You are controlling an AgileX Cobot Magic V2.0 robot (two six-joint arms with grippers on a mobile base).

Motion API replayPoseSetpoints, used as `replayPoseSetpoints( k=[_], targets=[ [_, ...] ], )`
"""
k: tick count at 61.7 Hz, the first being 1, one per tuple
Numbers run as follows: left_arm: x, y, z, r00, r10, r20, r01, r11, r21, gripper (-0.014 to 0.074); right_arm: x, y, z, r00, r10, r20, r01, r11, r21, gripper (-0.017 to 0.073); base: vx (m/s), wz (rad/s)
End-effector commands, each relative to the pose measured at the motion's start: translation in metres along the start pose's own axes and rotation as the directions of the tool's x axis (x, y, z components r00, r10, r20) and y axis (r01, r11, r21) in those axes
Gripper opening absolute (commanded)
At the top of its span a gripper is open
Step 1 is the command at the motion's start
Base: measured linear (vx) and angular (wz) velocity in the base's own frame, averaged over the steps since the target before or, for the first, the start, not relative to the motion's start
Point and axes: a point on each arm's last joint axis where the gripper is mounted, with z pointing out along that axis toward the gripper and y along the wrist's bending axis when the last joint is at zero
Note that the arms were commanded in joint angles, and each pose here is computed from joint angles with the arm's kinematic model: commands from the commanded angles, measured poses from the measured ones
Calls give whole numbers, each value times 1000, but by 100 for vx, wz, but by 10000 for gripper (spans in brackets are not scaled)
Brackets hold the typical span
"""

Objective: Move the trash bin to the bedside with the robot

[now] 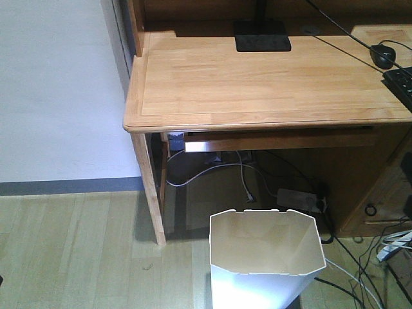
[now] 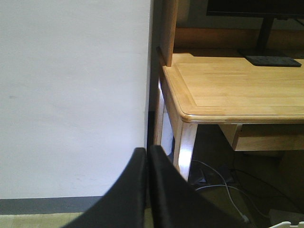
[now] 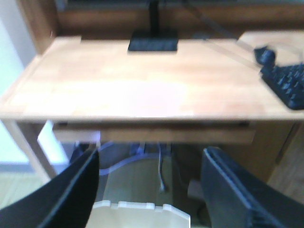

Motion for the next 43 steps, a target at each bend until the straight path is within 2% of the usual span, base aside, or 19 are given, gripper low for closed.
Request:
replayPoseSetpoints(
  k=[1, 10, 33, 43],
  targets=[
    [-1, 0, 1, 998, -9, 64, 9, 1000, 10, -6, -18, 1, 3, 999, 31, 14, -31, 1000, -6, 463, 0, 0],
    [-1, 0, 1, 998, -9, 64, 9, 1000, 10, -6, -21, 1, 15, 994, 42, -101, -42, 999, 3, 463, 0, 0],
    [-1, 0, 1, 998, -9, 64, 9, 1000, 10, -6, -49, -3, 54, 943, -22, -333, 40, 998, 45, 463, 0, 0],
    [-1, 0, 1, 998, -9, 64, 9, 1000, 10, -6, -46, -4, 81, 897, -50, -439, 82, 995, 54, 463, 0, 0]
  ],
)
